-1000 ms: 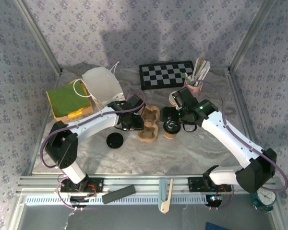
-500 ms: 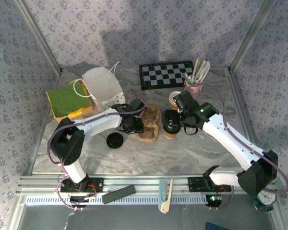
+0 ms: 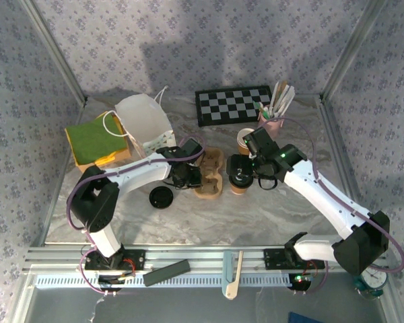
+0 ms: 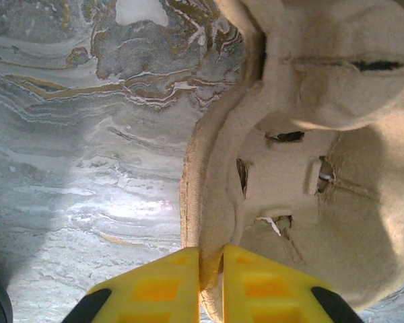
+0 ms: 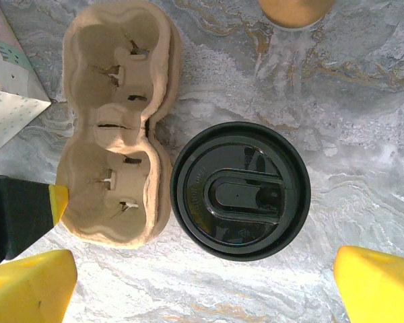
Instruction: Pack the takeout coffee
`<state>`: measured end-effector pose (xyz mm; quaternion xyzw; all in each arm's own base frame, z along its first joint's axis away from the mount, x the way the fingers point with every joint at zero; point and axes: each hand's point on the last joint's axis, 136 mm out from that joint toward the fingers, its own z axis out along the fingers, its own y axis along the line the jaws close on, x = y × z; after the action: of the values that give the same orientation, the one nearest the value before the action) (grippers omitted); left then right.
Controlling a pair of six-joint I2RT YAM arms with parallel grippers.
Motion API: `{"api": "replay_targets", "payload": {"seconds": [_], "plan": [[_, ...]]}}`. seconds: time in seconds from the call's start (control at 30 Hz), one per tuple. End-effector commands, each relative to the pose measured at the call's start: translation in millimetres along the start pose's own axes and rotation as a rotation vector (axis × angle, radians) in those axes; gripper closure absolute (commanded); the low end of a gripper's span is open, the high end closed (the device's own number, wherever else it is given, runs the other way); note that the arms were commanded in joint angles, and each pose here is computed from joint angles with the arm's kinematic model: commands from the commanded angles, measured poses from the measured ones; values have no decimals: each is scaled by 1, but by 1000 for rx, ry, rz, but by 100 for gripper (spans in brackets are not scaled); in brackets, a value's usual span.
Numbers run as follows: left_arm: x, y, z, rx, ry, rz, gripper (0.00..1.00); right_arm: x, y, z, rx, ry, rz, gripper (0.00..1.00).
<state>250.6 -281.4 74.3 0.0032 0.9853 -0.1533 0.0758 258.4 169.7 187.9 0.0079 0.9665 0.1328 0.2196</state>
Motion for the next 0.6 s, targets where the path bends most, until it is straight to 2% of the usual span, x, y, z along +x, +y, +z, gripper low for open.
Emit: {"api": "replay_targets", "payload": {"seconds": [0.0,0.33,0.57], "plan": [[-1,-8,-14,28,-22,5,87,2,-3,-2,11,-9,29,0],[-8,-18,-36,76,-67,-3,90,1,-1,-3,0,-14,33,0],[-8,-18,-36,90,-70,0,90,-1,11,-1,-47,-12,27,0]]}}
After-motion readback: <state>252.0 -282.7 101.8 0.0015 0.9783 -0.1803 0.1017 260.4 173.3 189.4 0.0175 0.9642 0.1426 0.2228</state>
